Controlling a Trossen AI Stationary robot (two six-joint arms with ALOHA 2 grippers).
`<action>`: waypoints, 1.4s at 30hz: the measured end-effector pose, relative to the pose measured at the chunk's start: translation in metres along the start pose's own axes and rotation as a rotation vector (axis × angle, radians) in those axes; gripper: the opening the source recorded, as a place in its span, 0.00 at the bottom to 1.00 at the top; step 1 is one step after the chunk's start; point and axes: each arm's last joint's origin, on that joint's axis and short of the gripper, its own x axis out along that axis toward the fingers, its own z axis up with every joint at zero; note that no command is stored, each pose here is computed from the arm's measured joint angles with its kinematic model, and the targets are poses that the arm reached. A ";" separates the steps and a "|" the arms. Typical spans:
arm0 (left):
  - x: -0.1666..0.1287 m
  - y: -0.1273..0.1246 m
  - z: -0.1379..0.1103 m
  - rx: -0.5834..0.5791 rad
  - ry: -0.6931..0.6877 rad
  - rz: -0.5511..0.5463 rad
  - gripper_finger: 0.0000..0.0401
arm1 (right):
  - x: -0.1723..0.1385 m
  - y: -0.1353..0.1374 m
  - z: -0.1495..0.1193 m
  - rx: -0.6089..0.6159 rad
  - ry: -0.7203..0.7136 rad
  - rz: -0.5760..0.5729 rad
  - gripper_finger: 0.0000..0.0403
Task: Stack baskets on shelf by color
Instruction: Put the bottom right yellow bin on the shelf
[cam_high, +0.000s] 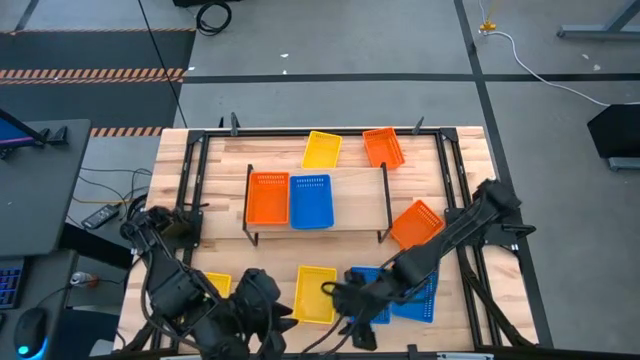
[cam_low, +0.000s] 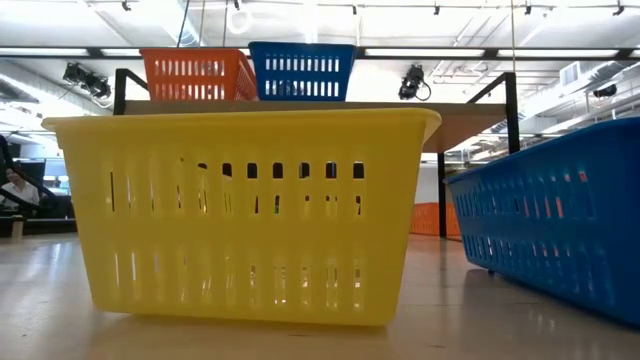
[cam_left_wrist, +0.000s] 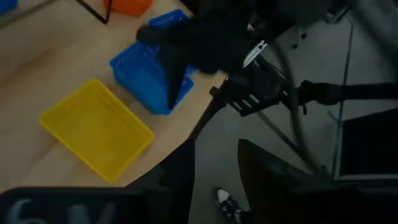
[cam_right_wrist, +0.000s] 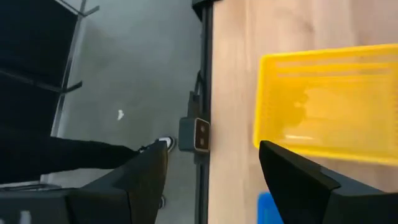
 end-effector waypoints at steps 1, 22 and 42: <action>-0.001 -0.001 -0.001 -0.017 -0.005 -0.005 0.32 | 0.009 0.000 0.000 -0.020 -0.005 0.007 0.64; -0.004 -0.030 0.011 -0.075 -0.107 -0.271 0.31 | 0.111 -0.054 -0.012 -0.016 0.046 -0.119 0.64; 0.000 -0.027 0.015 0.089 -0.130 -0.229 0.31 | 0.104 -0.067 -0.023 -0.012 0.197 -0.216 0.03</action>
